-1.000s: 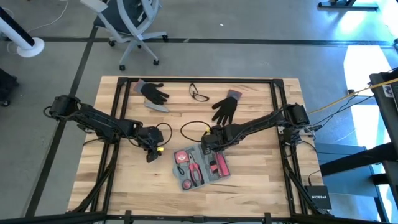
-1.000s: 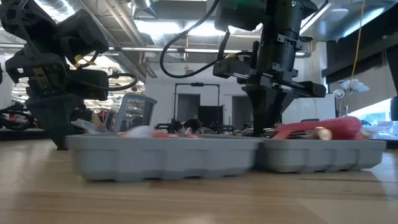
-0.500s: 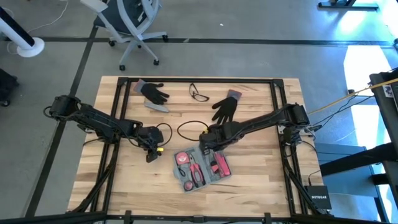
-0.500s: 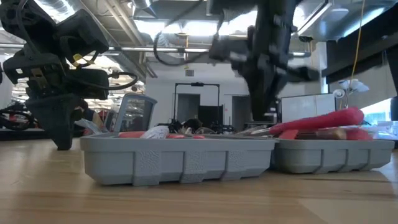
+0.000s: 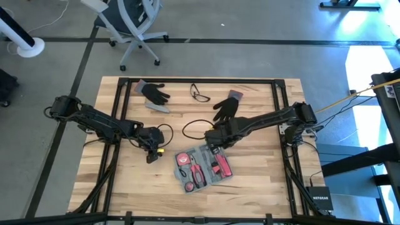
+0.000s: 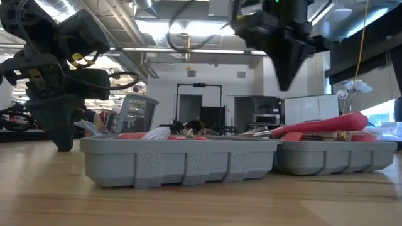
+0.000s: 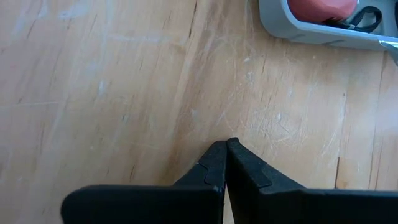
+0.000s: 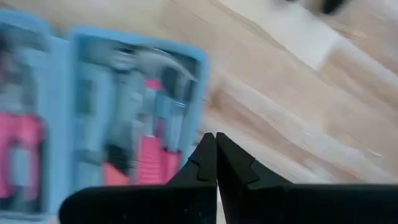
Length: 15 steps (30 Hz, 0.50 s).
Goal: Prefit tool cases
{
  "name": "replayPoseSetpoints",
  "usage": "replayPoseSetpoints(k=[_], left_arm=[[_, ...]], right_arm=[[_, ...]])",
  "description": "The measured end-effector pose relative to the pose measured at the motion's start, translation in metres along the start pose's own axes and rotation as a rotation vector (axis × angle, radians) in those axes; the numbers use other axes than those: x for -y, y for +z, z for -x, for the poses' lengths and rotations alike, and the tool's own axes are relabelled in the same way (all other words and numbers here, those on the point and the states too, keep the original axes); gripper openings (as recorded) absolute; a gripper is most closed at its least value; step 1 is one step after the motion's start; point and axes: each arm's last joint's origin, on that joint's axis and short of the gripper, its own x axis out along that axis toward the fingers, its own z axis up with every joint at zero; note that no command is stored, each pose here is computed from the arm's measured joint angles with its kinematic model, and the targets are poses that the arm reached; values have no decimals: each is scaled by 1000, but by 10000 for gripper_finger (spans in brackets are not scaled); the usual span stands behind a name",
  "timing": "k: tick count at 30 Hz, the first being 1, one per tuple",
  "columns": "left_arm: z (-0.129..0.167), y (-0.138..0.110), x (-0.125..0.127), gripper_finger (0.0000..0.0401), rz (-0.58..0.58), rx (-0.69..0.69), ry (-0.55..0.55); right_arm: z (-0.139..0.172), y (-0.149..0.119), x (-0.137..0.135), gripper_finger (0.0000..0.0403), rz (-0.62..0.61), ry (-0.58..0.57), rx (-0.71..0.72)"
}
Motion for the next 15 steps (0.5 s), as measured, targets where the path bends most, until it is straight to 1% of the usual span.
replayPoseSetpoints(k=[3, 6, 8, 11, 15], left_arm=[[0, 0, 0, 0, -1, -6, 3], [0, -1, 0, 0, -4, -11, 5], [0, -1, -1, 0, -4, -12, 6], [0, -1, -1, 0, 0, -14, 5], [0, -1, -1, 0, 30, -15, 5]], right_arm=[[-2, 1, -5, 3, 9, 47, -2], [-14, 3, -13, 23, 62, 61, -22], [-25, 5, -20, 49, 87, 77, -37], [-42, 7, -31, 98, 114, 103, -57], [-60, 8, -35, 155, 118, 55, -51]])
